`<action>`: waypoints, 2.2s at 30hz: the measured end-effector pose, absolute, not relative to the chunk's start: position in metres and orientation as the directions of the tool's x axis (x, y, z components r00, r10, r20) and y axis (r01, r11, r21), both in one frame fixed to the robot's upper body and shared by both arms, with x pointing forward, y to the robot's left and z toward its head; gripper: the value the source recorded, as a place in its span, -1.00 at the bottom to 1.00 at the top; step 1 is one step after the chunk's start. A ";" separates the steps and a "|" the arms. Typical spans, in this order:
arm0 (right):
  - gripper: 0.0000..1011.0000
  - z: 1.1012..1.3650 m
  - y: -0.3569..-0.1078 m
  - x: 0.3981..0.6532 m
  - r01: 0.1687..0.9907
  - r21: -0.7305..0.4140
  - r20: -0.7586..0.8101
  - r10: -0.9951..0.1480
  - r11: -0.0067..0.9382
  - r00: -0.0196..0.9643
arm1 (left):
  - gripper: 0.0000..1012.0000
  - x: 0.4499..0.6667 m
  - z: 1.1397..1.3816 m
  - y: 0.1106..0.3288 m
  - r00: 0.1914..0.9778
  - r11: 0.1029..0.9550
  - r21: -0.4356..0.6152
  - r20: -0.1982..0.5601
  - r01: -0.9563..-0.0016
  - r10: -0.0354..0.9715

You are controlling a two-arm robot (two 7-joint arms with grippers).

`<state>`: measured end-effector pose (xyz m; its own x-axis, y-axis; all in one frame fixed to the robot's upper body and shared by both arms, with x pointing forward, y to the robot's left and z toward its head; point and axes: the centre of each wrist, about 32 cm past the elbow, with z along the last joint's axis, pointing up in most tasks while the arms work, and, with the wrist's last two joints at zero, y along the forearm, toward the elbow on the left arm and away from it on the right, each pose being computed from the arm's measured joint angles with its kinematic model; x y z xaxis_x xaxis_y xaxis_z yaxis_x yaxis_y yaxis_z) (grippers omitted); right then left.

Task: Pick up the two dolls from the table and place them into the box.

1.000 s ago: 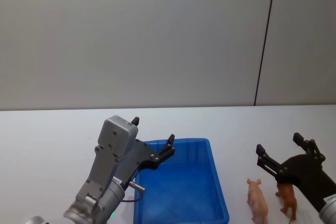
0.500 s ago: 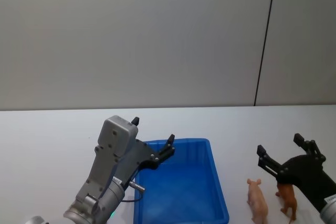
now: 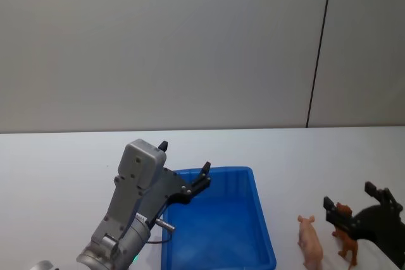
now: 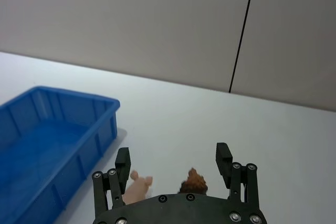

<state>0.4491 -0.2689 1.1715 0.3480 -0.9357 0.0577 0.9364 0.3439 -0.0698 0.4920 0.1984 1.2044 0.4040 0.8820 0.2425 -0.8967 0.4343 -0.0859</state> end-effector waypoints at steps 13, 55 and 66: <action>0.98 1.153 -0.288 0.446 0.924 -0.187 0.045 -0.937 0.334 0.348 | 0.98 0.492 1.204 0.198 0.404 0.434 -0.086 0.243 -0.897 0.882; -0.45 1.125 -0.280 0.451 0.911 -0.284 -0.055 -0.954 0.299 0.296 | 0.98 0.492 1.204 0.198 0.404 0.434 -0.086 0.242 -0.897 0.882; -0.45 1.143 -0.276 0.455 0.940 -0.176 -0.014 -0.955 0.293 0.296 | 0.98 0.492 1.204 0.198 0.404 0.434 -0.086 0.242 -0.897 0.882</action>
